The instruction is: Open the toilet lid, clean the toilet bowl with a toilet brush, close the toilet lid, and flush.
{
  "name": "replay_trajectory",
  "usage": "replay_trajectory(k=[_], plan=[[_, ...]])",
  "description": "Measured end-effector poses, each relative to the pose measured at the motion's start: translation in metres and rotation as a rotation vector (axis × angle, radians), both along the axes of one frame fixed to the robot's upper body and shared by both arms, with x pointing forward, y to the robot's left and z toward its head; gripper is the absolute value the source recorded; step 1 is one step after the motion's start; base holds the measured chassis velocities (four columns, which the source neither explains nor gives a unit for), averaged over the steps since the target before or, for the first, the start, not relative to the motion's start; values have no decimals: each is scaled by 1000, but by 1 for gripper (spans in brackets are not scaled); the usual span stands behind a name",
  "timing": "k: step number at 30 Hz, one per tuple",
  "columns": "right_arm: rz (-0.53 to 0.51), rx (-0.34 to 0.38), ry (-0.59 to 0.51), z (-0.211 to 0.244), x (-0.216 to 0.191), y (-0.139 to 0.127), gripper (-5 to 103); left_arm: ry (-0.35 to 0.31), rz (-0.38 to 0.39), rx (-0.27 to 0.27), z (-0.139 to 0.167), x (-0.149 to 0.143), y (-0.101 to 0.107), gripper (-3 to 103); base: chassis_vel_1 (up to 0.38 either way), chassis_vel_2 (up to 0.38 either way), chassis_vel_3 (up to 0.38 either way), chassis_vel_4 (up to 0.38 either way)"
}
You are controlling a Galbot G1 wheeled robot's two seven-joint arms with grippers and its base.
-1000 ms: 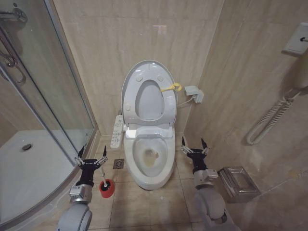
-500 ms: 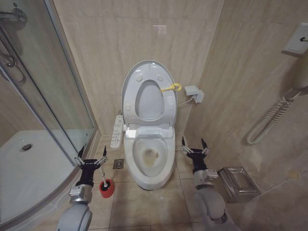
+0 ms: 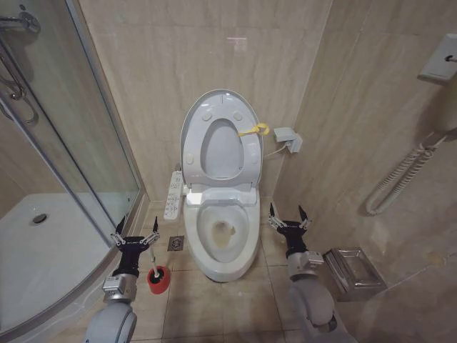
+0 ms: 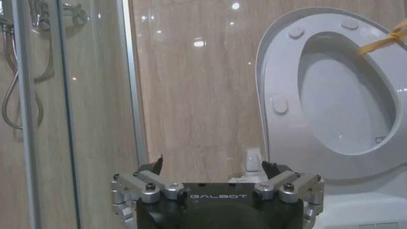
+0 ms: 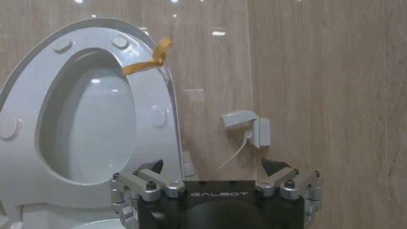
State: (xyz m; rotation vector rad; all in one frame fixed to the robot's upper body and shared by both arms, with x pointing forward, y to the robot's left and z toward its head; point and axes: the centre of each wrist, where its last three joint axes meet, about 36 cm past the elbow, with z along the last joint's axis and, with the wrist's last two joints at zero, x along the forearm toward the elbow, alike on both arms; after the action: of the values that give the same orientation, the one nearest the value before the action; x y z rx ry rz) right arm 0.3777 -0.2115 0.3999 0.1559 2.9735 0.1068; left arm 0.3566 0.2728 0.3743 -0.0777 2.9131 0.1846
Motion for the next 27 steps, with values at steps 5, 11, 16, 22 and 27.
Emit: replay_trajectory(k=[5,11,16,22,27], plan=[[0,0,0,0,0,0,100,0,0,0,0,0,0,100,0,0,0,0],[0,0,0,0,0,0,100,28,3,-23,4,-5,-2,100,0,0,0,0],[0,0,0,0,0,0,100,159,3,-137,24,-31,-11,100,0,0,0,0],[0,0,0,0,0,0,100,228,-4,-200,35,-45,-14,100,0,0,0,0],[0,0,0,0,0,0,100,222,-1,-196,35,-47,-13,100,0,0,0,0]])
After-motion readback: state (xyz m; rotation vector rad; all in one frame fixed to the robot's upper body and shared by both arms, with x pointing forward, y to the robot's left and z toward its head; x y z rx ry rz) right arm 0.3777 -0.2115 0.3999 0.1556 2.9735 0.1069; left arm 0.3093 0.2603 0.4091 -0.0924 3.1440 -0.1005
